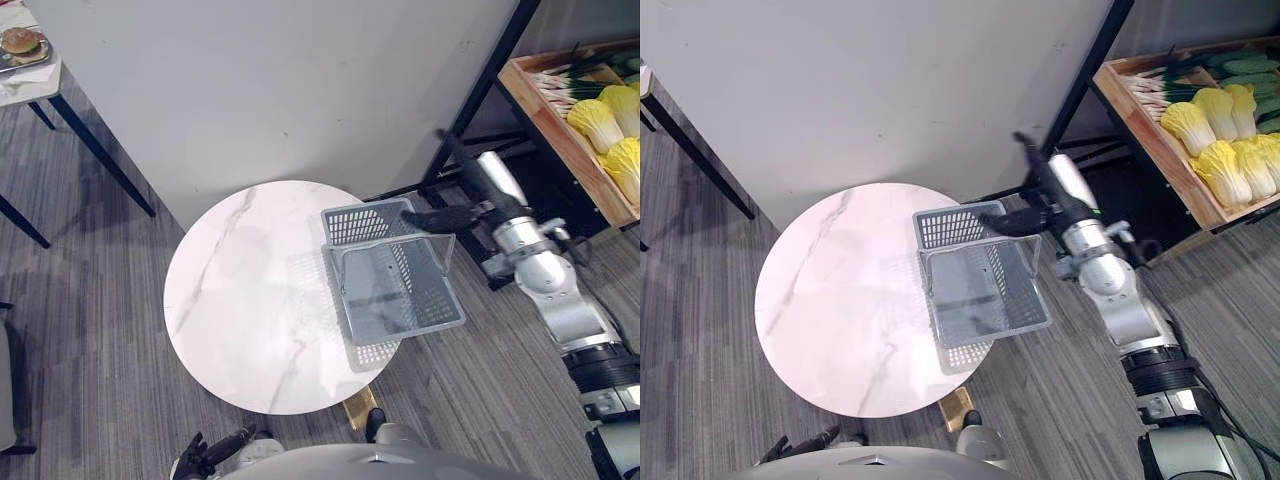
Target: Pick vegetable in the basket
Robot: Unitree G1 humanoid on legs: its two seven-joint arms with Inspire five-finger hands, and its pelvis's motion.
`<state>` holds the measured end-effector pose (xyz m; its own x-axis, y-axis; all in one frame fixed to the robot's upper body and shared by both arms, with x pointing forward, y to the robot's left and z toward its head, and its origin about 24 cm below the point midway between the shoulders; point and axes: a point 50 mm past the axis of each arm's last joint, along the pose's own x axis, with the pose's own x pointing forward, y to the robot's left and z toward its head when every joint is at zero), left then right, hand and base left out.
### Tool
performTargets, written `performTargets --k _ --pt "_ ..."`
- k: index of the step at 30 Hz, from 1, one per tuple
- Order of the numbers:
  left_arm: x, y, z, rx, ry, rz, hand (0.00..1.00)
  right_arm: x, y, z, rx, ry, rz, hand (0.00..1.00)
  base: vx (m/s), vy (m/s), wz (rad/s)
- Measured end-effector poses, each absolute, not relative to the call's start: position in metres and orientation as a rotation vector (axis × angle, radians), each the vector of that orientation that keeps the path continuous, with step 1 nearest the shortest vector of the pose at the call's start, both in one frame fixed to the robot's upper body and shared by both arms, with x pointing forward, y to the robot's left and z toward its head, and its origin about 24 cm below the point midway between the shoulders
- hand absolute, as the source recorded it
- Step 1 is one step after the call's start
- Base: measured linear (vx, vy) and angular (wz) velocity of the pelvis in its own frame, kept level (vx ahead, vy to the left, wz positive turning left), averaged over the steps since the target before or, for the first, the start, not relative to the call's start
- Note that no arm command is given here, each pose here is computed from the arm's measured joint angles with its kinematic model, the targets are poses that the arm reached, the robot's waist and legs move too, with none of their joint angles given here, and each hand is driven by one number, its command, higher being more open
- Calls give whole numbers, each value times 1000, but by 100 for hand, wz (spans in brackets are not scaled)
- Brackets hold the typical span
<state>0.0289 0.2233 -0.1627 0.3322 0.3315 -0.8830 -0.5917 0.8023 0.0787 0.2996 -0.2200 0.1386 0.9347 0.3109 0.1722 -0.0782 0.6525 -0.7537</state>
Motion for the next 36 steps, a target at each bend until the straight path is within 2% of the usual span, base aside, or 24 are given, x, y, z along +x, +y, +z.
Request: performTargets --k 2,8,15,22,29,36 --pt "30 223 -163 -283 1070 602 100 300 -203 154 -943 -361 374 100 0 21 -5" --pt "30 225 -162 -280 1066 595 100 290 -176 187 -1236 -542 568 100 -5 11 -4" --pt "30 226 -163 -276 1073 595 100 285 -168 180 -1307 -519 700 100 0 0 0" --pt "33 227 -162 -267 1070 584 100 286 -174 179 -1341 -478 708 100 -4 2 2" --pt "38 226 -162 -251 1058 559 100 294 -186 154 -1392 -341 739 100 -14 7 5" --pt "46 223 -161 -233 1043 520 100 311 -197 153 -1396 -270 673 100 -29 4 -1"
